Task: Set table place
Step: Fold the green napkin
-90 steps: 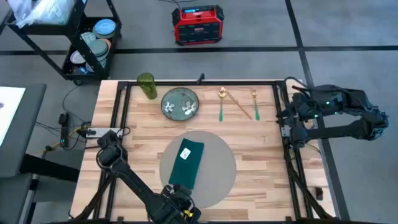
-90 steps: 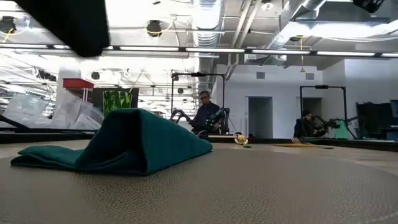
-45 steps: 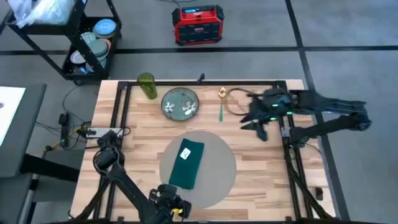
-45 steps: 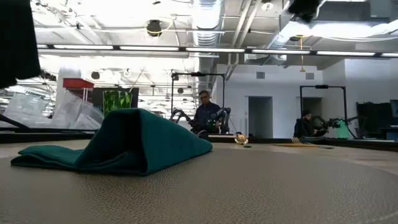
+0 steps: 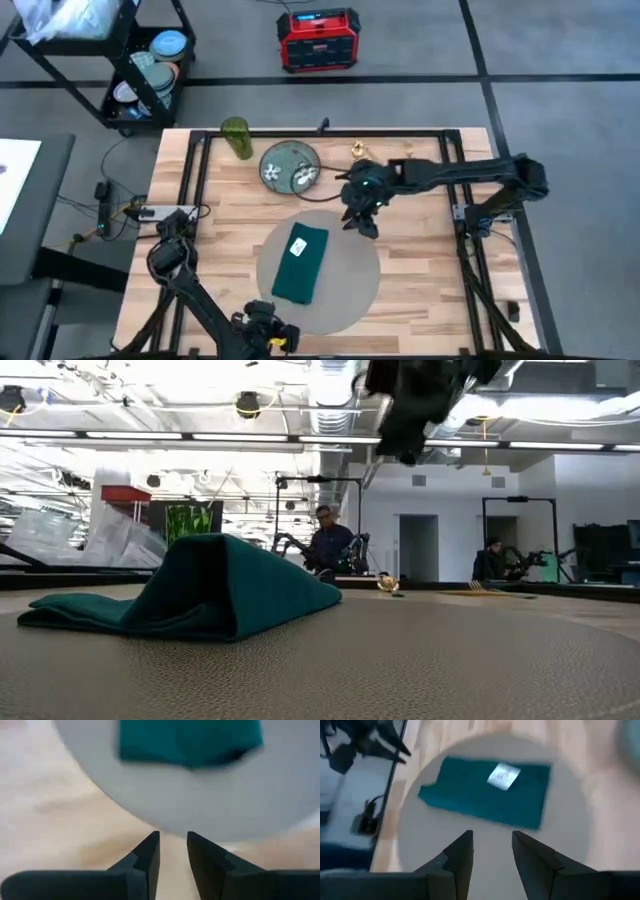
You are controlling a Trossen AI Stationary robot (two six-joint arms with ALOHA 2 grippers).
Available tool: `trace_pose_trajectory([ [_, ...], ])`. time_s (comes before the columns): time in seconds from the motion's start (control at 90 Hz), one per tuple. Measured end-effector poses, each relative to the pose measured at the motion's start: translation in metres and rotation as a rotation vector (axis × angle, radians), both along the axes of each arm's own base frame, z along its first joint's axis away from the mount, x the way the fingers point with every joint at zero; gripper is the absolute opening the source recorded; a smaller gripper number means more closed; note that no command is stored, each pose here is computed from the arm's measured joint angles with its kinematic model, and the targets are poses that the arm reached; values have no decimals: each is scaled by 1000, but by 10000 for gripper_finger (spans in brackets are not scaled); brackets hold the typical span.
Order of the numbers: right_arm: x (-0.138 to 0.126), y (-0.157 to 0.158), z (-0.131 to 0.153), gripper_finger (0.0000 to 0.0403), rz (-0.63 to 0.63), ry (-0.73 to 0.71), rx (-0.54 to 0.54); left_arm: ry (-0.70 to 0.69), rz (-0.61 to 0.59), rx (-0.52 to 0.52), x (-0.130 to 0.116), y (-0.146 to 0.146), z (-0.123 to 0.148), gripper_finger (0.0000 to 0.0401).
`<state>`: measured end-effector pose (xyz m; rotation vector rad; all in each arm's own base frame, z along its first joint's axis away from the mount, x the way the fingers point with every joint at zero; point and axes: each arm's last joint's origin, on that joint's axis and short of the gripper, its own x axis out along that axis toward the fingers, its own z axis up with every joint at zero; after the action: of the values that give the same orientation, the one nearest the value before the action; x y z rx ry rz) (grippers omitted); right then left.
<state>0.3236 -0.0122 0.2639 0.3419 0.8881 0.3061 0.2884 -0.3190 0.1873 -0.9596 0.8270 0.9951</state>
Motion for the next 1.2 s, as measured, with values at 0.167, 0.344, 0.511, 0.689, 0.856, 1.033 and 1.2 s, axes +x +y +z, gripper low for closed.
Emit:
trace_pose_trajectory([
  [0.167, 2, 23, -6, 125, 86, 25, 12, -87, 77, 76, 4, 2, -10, 82],
  [0.344, 0, 32, -4, 125, 113, 23, 7, -98, 167, 139, 16, 22, -11, 82],
  [0.511, -7, 33, 6, 125, 135, -5, -6, -128, 191, 128, 45, 44, -11, 82],
  [0.689, -30, 26, 29, 125, 157, -47, -45, -126, -5, 133, 75, 57, -11, 82],
  [0.856, -55, 14, 48, 125, 121, -59, -59, -53, -176, 164, 96, 77, -11, 82],
  [1.033, -74, 7, 62, 125, 87, -72, -63, -26, -188, 46, 104, 84, -12, 82],
  [1.2, -82, 7, 64, 125, 78, -50, -58, -142, -207, 139, 92, 57, -8, 82],
])
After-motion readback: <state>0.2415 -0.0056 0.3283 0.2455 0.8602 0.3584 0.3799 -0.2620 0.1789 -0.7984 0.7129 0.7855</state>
